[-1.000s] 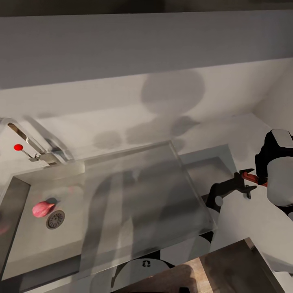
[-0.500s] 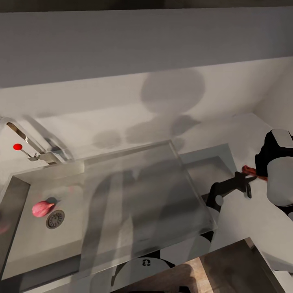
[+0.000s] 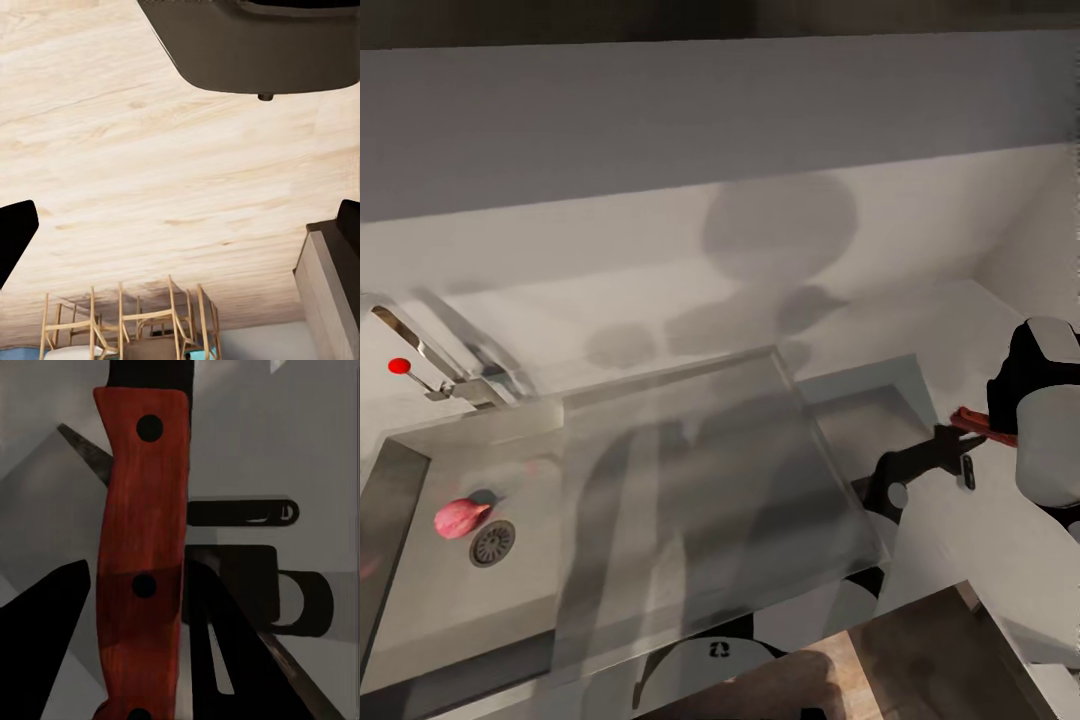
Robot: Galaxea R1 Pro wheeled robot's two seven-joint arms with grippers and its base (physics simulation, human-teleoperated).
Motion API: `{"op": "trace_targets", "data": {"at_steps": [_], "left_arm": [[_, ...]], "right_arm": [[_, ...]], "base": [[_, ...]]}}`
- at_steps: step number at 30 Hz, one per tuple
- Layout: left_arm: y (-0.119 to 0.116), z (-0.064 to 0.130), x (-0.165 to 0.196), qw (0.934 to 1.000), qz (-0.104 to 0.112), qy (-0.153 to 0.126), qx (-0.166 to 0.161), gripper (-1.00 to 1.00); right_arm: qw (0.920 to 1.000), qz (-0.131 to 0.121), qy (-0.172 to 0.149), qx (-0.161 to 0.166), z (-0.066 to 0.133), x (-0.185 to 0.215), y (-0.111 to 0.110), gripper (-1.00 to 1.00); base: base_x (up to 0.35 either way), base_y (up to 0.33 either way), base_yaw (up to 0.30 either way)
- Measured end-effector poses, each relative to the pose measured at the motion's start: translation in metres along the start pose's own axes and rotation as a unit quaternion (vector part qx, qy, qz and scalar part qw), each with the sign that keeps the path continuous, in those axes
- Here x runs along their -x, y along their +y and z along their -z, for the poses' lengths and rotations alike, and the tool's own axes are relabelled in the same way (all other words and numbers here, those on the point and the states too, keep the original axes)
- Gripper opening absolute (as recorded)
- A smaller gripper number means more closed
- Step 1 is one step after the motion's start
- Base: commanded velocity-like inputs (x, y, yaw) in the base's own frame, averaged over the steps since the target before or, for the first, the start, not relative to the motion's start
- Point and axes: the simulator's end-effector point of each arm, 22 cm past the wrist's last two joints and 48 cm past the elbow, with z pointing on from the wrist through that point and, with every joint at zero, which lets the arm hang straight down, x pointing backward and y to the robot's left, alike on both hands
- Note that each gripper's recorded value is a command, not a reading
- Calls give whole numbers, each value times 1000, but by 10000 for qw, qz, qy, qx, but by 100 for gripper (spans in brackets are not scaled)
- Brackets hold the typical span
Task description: In the kitchen, take the Vidalia onion out of the sink, dice it on the chopping board with the paring knife, put the diced onion into the bowl on the countertop, then place both the paring knife and the chopping board into the sink.
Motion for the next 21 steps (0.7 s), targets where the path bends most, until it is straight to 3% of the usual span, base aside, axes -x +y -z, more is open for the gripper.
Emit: {"op": "trace_targets", "data": {"at_steps": [21], "left_arm": [[0,0,12,9999,-15,-160,-1,100]], "right_arm": [[9999,-38,78,131,19,5,3,-100]], "base": [[0,0,-108]]}}
